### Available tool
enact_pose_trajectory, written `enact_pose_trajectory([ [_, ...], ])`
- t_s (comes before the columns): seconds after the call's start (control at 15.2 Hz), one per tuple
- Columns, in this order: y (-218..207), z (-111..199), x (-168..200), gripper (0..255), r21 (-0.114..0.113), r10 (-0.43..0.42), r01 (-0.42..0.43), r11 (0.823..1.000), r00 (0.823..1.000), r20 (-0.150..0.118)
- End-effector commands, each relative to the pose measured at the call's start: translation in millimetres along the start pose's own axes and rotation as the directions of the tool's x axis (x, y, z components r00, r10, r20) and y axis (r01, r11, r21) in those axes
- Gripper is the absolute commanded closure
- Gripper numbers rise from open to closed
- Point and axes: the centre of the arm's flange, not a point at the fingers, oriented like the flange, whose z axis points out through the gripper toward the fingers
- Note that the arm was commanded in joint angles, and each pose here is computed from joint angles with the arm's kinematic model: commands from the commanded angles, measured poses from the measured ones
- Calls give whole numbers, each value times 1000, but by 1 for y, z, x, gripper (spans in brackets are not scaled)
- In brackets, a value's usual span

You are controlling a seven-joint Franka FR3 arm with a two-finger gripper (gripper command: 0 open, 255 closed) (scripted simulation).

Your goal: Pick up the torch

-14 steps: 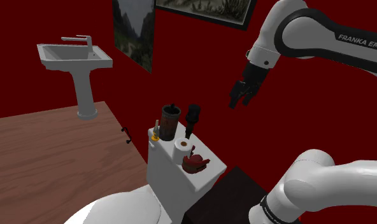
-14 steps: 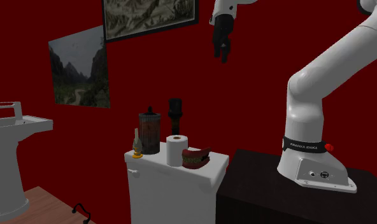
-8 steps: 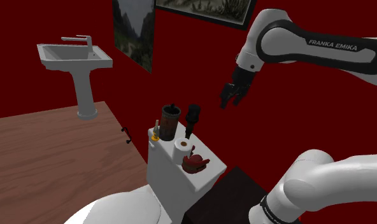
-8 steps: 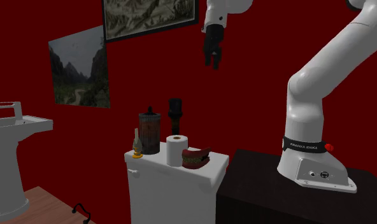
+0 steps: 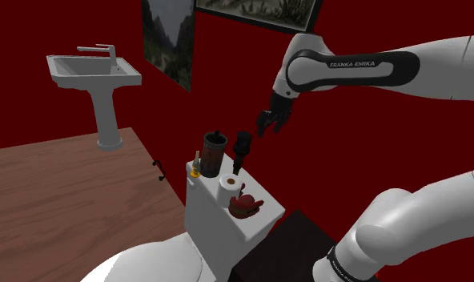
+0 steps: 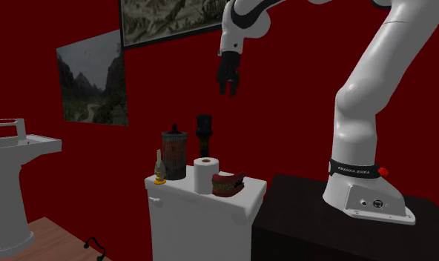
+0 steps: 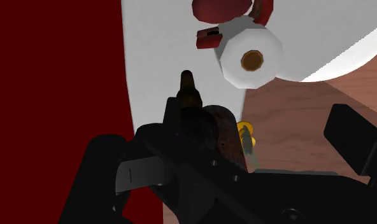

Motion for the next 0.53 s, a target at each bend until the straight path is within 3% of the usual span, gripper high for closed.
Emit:
enact_pose_trajectory([
  [0.0, 3, 17, 22, 0, -7, -2, 2, 1000, 1000, -5],
  [0.46, 19, 68, 93, 0, -30, -6, 5, 1000, 1000, -21],
])
